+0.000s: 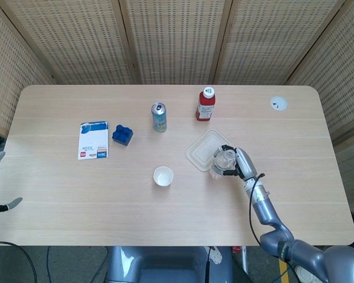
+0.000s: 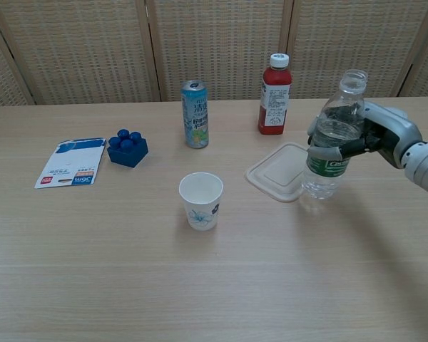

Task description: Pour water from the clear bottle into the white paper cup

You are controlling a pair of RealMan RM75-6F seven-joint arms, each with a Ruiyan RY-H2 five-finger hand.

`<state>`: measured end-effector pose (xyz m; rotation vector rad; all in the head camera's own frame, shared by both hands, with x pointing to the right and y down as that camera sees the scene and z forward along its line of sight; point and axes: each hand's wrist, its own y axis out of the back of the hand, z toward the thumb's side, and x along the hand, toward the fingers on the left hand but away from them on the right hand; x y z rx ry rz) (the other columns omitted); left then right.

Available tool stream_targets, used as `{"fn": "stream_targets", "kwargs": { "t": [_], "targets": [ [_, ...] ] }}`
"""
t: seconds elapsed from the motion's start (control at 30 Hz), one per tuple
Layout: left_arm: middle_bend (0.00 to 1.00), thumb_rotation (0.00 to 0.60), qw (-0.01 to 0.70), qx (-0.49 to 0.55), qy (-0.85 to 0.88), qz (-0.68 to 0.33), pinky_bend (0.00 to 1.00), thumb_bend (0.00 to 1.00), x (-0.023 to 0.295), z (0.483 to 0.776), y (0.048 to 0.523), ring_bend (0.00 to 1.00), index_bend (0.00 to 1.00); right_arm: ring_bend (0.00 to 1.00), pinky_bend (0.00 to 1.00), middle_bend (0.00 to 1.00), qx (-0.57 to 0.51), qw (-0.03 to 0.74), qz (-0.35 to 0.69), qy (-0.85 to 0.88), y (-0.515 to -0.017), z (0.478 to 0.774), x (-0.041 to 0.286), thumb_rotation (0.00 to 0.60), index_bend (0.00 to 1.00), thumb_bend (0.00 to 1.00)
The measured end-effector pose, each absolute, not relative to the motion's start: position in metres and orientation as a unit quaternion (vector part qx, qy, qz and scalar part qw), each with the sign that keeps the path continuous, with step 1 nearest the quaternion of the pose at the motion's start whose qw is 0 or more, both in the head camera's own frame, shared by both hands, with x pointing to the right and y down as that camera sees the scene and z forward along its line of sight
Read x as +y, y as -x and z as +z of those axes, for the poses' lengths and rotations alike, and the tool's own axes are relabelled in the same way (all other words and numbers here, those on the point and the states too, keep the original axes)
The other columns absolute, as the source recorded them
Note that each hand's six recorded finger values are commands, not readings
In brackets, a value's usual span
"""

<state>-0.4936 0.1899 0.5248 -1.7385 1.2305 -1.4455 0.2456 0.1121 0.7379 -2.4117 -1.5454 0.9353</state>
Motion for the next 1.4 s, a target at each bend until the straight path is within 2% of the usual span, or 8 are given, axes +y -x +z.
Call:
{"fn": "stream_targets", "kwargs": {
  "t": [0.53,0.67,0.77,0.83,0.93,1.13,1.3,1.4],
  "targets": [
    [0.0,0.6,0.281,0.455,0.65,-0.54,0.0,0.11,0.191,0.526,0.492,0.0,0.0,0.58,0.71,0.62,-0.519,0.055,0.331,0.786,-0.264,0.755,0.12,0.6,0.55,0.75],
    [0.0,0.6,0.281,0.455,0.65,-0.539,0.0,0.11,0.191,0.526,0.491,0.0,0.0,0.58,0.66,0.61,-0.519,0.053,0.336,0.784,-0.268,0.759,0.121,0.6,0.55,0.75],
    [0.0,0.6,0.281,0.456,0.65,-0.539,0.0,0.11,0.191,0.526,0.492,0.0,0.0,0.52,0.55,0.53,-0.519,0.05,0.336,0.785,-0.269,0.76,0.122,0.6,0.51,0.63],
    [0.0,0.6,0.28,0.456,0.651,-0.539,0.0,0.11,0.191,0.526,0.492,0.0,0.0,0.42,0.46,0.43,-0.518,0.047,0.333,0.786,-0.269,0.761,0.122,0.6,0.42,0.39],
    [0.0,0.6,0.28,0.456,0.651,-0.538,0.0,0.11,0.191,0.526,0.492,0.0,0.0,0.31,0.38,0.32,-0.515,0.046,0.332,0.789,-0.27,0.762,0.123,0.6,0.33,0.14],
    [0.0,0.6,0.28,0.456,0.651,-0.538,0.0,0.11,0.192,0.526,0.491,0.0,0.0,0.17,0.28,0.23,-0.512,0.042,0.335,0.79,-0.271,0.763,0.123,0.6,0.24,0.01],
    [0.0,0.6,0.28,0.456,0.652,-0.538,0.0,0.11,0.192,0.526,0.491,0.0,0.0,0.04,0.17,0.11,-0.51,0.04,0.335,0.791,-0.271,0.764,0.123,0.6,0.14,0.0],
    [0.0,0.6,0.28,0.456,0.652,-0.537,0.0,0.11,0.192,0.525,0.491,0.0,0.0,0.0,0.1,0.03,-0.509,0.041,0.335,0.792,-0.271,0.763,0.123,0.6,0.06,0.0]
  ]
}}
